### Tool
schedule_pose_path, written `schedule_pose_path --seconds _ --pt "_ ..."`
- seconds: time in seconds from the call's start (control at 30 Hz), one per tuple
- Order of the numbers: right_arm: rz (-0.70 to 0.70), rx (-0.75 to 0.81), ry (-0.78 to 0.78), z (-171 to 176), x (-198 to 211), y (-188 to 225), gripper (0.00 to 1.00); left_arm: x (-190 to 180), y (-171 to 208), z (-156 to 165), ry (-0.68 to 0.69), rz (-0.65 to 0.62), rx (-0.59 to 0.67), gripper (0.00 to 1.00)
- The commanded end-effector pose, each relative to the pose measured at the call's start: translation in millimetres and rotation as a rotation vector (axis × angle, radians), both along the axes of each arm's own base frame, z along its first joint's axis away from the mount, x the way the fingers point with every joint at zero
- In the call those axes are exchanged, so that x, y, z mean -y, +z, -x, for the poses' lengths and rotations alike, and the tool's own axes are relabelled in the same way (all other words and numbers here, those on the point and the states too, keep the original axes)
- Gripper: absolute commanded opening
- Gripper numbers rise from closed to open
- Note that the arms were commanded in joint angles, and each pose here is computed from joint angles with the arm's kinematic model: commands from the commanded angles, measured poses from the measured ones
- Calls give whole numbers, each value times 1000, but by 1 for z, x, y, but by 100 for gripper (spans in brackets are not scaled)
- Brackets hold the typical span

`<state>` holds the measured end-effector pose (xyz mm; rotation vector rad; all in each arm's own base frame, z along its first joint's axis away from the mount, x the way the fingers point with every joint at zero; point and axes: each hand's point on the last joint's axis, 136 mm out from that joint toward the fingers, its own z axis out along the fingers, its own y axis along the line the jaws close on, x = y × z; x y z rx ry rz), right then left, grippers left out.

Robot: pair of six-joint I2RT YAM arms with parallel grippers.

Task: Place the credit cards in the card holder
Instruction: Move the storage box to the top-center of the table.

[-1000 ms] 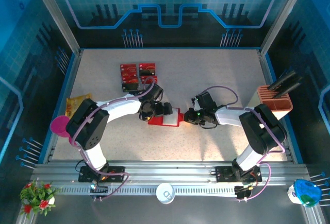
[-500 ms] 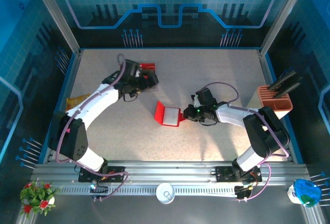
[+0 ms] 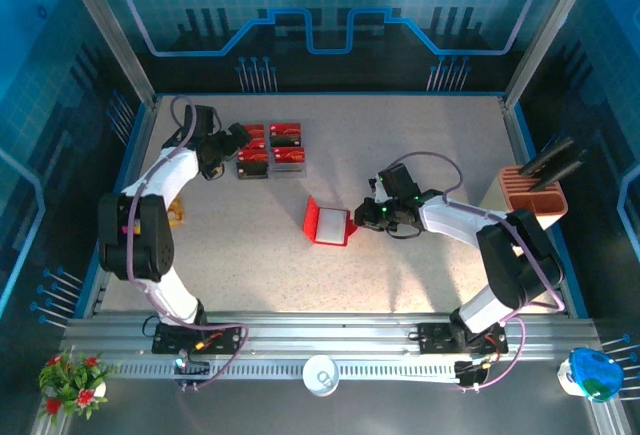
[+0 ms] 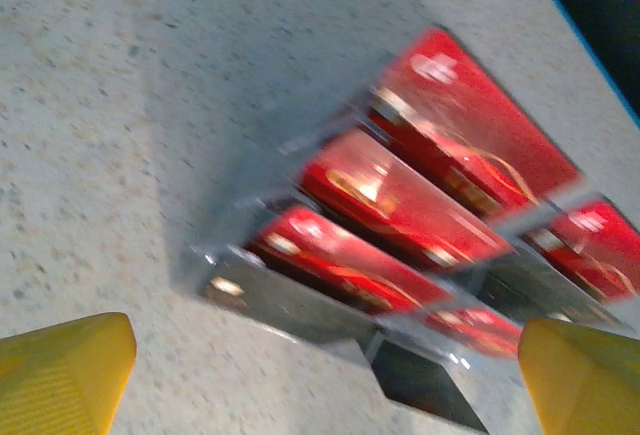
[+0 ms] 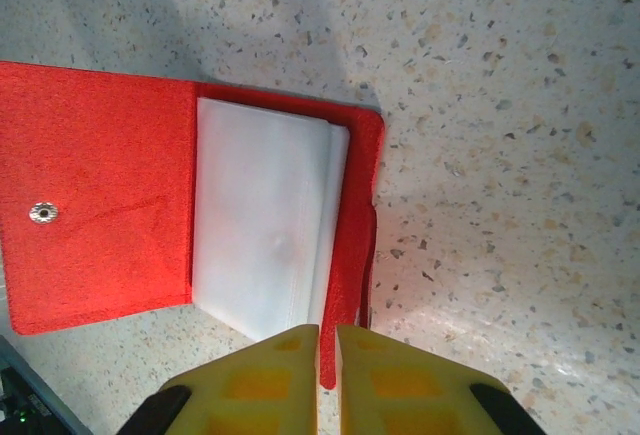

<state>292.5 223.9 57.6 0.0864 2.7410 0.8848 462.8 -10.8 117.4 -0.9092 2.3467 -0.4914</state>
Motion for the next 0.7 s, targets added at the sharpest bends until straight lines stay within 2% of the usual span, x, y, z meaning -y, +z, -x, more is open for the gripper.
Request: schedule_pose_path --seconds 0.0,0.13,0.3,0.67 --pt "12 2 36 6 -3 12 14 -7 -2 -28 -35 -7 55 99" --pt "29 3 42 7 -2 19 14 -2 -15 -47 -81 15 88 99" --pt "51 -6 45 10 1 21 13 16 -27 -64 -129 109 137 99" --pt "55 -2 47 11 3 22 13 81 -28 -66 -250 189 177 99"
